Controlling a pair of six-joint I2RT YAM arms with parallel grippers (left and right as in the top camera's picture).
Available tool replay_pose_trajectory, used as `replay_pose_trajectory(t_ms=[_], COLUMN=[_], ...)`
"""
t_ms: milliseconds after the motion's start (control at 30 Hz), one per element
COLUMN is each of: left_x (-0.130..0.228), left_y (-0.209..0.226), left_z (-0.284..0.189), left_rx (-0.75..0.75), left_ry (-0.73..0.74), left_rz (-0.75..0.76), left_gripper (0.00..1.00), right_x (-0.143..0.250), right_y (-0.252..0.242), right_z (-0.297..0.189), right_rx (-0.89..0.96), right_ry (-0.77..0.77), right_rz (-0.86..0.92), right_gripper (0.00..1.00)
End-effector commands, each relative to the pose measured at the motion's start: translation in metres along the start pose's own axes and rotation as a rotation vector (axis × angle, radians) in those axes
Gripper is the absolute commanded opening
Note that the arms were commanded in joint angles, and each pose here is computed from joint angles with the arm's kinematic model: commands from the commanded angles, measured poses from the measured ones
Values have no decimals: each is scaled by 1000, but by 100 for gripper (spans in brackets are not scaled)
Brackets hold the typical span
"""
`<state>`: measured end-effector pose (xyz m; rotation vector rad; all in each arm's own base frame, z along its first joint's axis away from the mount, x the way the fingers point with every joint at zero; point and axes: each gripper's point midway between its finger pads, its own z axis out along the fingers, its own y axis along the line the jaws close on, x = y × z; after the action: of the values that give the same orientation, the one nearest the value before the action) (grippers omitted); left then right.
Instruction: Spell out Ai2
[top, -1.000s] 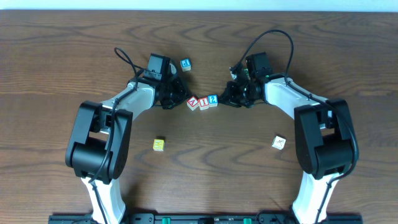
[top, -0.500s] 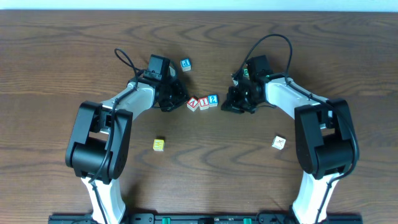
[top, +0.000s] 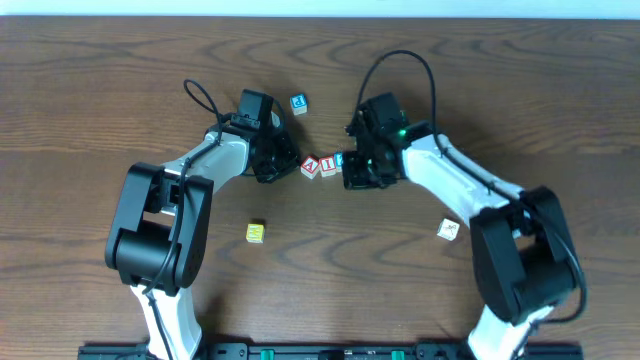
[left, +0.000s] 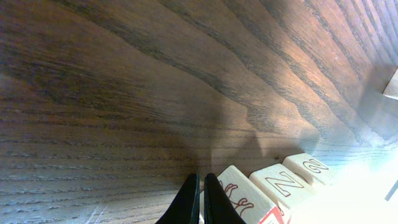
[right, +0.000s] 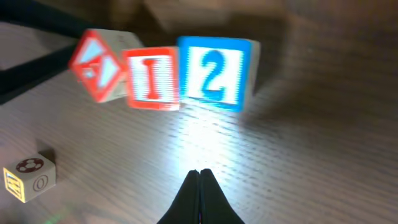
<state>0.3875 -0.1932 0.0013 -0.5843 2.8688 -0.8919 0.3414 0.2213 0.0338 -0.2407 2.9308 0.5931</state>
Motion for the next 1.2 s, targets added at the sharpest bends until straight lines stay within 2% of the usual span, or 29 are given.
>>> replay_pose_trajectory(t_ms=[0,167,800,967,1167], left_x=[-1,3,2,-5,-31], left_y=[-2,1,2,6,26], left_z=[-7,-7,-7,-9,-26], left_rx=[-6,-18,-26,-34,-7], left_ry=[-17,-4,-9,-33,-64], left_rz=[-1,-19,-20,-25,-98], left_gripper=[6,6,6,6,6], right_x=[-5,-2,-2,-2,-3], right_y=[4,12,30,35,32], right_z=[-3,1,11,15,23], right_rx=[91,143,124,125,151], right_ry=[-46,-60,-81,-87,-93], right_rz=[-72,-120,-159,-172,-153], right_gripper=[1,2,1,1,2])
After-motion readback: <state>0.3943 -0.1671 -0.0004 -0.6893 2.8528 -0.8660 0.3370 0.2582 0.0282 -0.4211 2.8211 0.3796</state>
